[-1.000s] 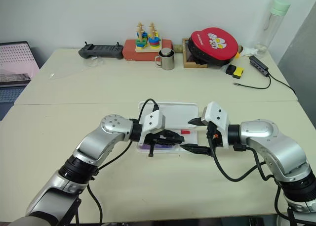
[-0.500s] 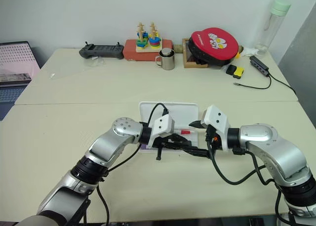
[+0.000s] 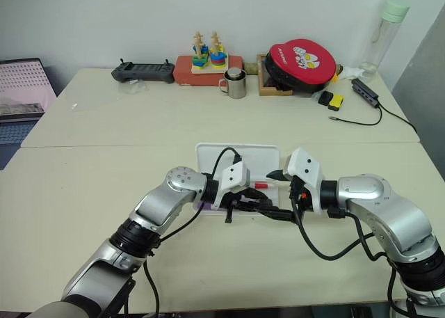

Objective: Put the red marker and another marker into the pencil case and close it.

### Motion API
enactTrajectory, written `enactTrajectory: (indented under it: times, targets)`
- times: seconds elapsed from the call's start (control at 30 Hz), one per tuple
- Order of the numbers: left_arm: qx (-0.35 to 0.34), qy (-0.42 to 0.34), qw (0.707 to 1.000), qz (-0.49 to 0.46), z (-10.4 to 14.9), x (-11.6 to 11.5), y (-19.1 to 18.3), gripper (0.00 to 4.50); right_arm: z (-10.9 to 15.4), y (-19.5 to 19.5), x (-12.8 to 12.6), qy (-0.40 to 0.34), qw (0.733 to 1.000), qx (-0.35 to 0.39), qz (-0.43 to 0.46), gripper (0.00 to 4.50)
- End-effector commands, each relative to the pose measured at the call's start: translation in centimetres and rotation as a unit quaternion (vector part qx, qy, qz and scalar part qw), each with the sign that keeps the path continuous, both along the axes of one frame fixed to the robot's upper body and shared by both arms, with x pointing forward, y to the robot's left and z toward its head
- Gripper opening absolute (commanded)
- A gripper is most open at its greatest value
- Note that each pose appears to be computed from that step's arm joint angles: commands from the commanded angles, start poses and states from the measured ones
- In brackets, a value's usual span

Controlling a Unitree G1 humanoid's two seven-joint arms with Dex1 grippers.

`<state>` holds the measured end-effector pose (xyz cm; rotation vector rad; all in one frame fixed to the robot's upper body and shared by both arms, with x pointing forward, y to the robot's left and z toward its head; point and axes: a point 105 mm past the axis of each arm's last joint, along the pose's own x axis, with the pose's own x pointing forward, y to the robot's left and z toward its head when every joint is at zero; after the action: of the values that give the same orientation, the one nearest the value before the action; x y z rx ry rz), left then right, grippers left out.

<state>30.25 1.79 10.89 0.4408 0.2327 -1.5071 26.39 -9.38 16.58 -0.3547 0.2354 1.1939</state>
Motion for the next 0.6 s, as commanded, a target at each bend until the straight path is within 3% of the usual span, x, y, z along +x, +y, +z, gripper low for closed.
enactTrajectory:
  times: [0.03, 0.2, 0.33, 0.4, 0.5, 0.6]
  targets:
    - [-0.009, -0.019, 1.000, -0.016, 1.1, -0.2, -0.5, 2.20, 1.1, 0.1, -0.3, -0.025, 1.000, 0.005, 0.005, 4.50]
    - [-0.017, -0.023, 1.000, -0.010, 1.7, 0.0, -0.2, 3.15, 1.2, 0.1, -0.2, -0.026, 1.000, 0.009, 0.005, 4.50]
    - [-0.059, -0.016, 0.998, 0.020, 3.9, 0.2, 0.6, 3.97, 2.0, 0.3, 0.0, -0.034, 0.999, 0.026, 0.009, 4.50]
    - [-0.090, -0.008, 0.994, 0.059, 5.7, 0.2, 2.8, 4.34, 3.7, 0.7, 1.2, -0.054, 0.997, 0.054, 0.006, 4.50]
    - [-0.114, -0.011, 0.986, 0.121, 7.5, -0.1, 6.1, 4.45, 6.1, 1.1, 3.9, -0.073, 0.992, 0.099, -0.014, 4.50]
    - [-0.131, -0.020, 0.976, 0.172, 8.7, -0.2, 8.3, 4.45, 6.7, 1.5, 6.6, -0.074, 0.991, 0.106, -0.036, 4.50]
